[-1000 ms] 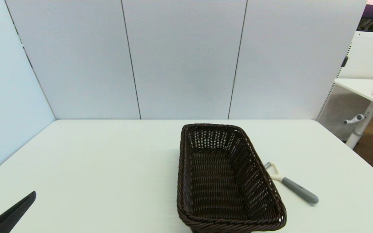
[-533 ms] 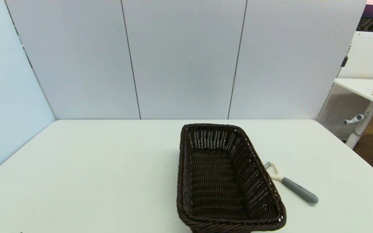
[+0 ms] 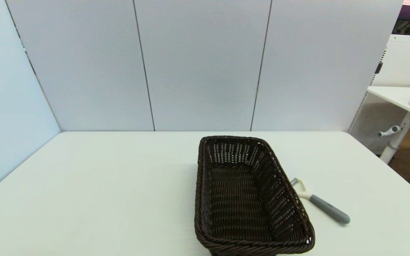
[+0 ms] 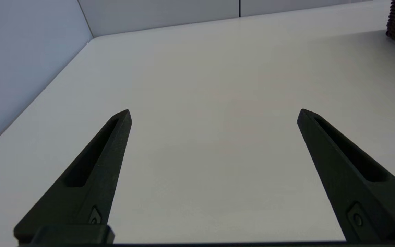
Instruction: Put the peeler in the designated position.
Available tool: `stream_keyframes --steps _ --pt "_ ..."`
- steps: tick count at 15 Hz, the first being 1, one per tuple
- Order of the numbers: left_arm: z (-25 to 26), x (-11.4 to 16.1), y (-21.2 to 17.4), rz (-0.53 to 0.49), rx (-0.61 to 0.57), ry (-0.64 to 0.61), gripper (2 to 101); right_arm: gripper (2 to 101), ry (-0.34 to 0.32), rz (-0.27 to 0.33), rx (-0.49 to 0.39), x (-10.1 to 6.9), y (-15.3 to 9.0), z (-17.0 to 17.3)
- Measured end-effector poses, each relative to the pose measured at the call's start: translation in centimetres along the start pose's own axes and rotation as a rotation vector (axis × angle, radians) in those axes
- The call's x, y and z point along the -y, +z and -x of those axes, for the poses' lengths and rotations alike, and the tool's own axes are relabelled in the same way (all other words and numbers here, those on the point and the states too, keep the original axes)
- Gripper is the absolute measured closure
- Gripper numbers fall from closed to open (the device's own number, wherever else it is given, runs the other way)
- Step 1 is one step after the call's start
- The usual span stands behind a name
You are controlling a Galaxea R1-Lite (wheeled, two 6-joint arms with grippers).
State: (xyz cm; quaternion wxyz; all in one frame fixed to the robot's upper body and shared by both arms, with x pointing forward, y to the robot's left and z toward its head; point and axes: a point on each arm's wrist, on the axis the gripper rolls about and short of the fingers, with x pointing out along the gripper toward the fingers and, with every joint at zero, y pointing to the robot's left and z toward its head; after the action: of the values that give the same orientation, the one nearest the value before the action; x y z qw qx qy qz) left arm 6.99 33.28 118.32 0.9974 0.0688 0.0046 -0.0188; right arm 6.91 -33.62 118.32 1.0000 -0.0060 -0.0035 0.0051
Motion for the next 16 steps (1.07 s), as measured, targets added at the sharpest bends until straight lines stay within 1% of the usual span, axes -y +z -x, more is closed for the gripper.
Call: stream_keyframes --steps 3,6,16 --pt "0.10 0.01 -0.04 0.035 0.012 0.002 5.4 4.3 0.000 0.000 0.000 0.00 0.00 0.00" --pt "0.10 0.01 -0.08 0.047 0.014 0.004 5.4 4.3 0.000 0.000 0.000 0.00 0.00 0.00" --pt "0.11 0.01 -0.08 0.049 0.015 0.004 5.4 4.3 0.000 0.000 0.000 0.00 0.00 0.00"
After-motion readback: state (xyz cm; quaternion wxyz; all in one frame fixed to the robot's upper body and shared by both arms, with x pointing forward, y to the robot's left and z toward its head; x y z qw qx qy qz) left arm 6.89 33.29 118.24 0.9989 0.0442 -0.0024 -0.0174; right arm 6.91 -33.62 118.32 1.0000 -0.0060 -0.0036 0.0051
